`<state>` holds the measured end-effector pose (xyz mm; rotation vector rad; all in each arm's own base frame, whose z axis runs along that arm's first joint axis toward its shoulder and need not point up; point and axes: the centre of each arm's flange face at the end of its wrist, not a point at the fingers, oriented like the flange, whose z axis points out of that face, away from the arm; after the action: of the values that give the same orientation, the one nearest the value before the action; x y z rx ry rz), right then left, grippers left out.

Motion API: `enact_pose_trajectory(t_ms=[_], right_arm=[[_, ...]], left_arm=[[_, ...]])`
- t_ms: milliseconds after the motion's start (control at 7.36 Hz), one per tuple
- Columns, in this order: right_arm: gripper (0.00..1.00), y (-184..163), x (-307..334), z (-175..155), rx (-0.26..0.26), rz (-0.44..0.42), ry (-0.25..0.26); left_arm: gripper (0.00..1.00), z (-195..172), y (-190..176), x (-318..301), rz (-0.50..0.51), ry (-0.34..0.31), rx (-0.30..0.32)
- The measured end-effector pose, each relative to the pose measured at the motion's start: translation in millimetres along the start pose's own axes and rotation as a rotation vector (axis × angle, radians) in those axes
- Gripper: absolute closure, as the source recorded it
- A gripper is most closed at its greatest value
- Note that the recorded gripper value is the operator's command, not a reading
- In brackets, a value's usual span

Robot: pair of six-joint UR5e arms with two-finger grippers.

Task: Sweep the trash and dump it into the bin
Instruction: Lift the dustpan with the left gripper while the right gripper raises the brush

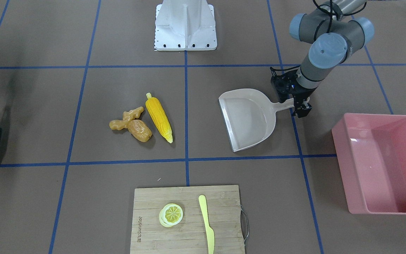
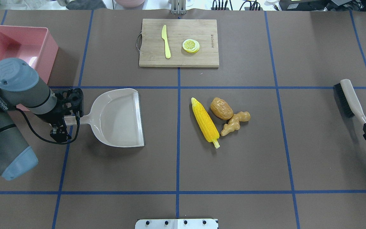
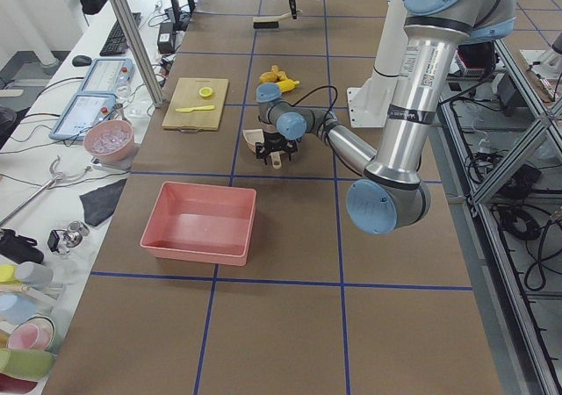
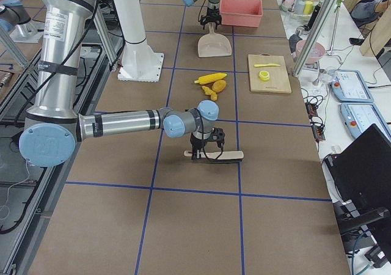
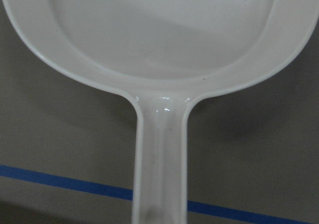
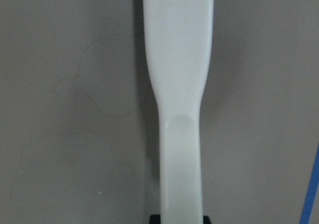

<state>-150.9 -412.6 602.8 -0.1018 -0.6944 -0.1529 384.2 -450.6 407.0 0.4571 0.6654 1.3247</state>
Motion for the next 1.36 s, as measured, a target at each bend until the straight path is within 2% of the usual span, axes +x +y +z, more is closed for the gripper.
enact_pose_trajectory(t_ms=[136, 272, 544, 680, 816, 951, 1359], right_arm=[[1.0, -3, -5, -10, 0.021, -0.005, -0.009], [1.0, -5, -9, -22, 0.044, -0.009, -0.018], [1.0, -5, -18, -42, 0.078, -0.022, -0.038], [1.0, -4, -23, -49, 0.084, -0.028, -0.058], [1.0, -6, -25, -55, 0.085, -0.027, -0.084], [1.0, -7, -26, -61, 0.089, -0.025, -0.102], [1.0, -21, -32, -67, 0.102, -0.036, -0.129]], left_arm=[[0.04, 2, -3, -2, 0.002, 0.0, 0.001], [0.16, 4, -4, -3, 0.006, -0.001, 0.005], [0.5, 13, -8, -3, 0.016, -0.005, 0.004], [0.65, 15, -10, -3, 0.019, -0.009, 0.002], [0.86, 16, -12, -3, 0.02, -0.012, 0.002], [1.0, 16, -12, -3, 0.019, -0.013, 0.0], [1.0, 15, -11, -3, 0.019, -0.012, -0.004]])
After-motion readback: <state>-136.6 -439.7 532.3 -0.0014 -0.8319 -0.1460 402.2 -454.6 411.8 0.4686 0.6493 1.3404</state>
